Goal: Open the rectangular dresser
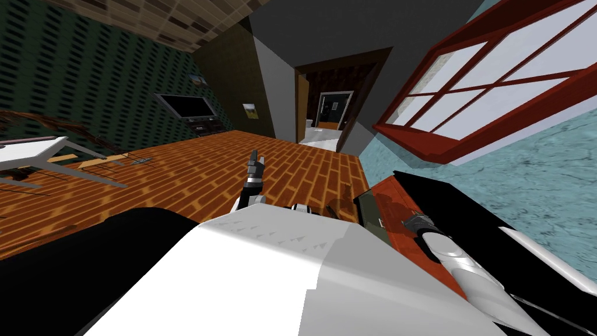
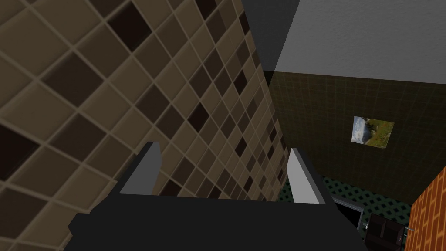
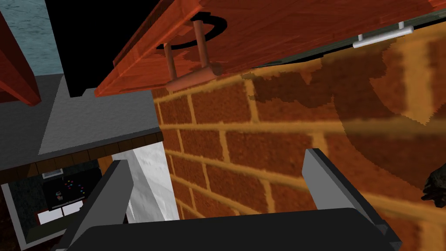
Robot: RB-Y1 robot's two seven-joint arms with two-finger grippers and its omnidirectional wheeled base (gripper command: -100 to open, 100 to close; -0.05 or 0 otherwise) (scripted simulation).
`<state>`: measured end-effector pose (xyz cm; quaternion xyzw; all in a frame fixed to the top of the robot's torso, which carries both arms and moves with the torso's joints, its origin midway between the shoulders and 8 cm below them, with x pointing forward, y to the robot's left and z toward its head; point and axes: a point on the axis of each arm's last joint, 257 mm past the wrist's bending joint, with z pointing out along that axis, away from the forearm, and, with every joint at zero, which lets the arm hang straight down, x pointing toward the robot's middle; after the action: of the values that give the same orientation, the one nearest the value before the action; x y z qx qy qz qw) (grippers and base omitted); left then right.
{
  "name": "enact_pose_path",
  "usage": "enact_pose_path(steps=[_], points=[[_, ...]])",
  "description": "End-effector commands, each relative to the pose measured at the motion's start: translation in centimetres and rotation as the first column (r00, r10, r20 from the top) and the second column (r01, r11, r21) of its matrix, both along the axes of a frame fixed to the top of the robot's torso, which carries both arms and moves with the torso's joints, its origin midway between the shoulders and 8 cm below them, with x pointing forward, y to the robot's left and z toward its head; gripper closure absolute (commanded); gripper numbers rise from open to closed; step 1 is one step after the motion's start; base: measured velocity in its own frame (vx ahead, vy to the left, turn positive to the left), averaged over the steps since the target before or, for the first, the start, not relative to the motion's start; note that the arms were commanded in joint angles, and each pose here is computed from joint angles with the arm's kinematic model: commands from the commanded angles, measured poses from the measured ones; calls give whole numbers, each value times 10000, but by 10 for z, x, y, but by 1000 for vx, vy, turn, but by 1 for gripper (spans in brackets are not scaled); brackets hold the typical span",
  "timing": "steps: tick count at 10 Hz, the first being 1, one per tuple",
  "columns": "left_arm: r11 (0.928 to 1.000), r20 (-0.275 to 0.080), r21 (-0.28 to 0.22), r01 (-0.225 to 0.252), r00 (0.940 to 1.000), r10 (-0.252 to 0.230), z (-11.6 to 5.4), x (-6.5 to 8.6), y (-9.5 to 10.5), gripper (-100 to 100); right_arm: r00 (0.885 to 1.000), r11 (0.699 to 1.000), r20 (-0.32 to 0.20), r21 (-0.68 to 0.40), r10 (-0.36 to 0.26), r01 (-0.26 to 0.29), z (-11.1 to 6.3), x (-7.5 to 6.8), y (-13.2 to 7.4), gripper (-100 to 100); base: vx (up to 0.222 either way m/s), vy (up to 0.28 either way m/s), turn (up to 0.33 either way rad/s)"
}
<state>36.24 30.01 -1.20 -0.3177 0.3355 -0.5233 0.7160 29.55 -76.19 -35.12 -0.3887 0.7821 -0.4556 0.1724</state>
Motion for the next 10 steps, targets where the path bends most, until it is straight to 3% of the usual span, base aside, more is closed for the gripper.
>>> enact_pose_path(steps=[1,2,3,6,7,10], points=[[10000,0,0,0,10000,0,0,0,0,0,10000,10000,-53,-53,10,-10,6,0,-6,-100,-31,-71,-4],[10000,0,-2,1,10000,-1,0,0,0,0,9998,9997,-32,-174,182,-183,8,14,-3,-100,-32,-31,-1],[10000,1,-3,1,10000,-1,0,0,0,0,9993,9994,-187,-167,312,-315,2,15,1,-100,-31,-20,6],[10000,1,-4,1,10000,-1,0,0,0,0,9998,9997,32,118,205,-206,0,16,4,-100,-1,3,0],[10000,1,-3,1,10000,-1,0,0,0,0,9993,9992,-18,-119,375,-375,3,28,5,-100,-7,-13,0],[10000,1,-3,1,10000,-1,0,0,0,0,9993,9991,78,235,365,-366,-5,30,13,-100,-19,-12,2]])
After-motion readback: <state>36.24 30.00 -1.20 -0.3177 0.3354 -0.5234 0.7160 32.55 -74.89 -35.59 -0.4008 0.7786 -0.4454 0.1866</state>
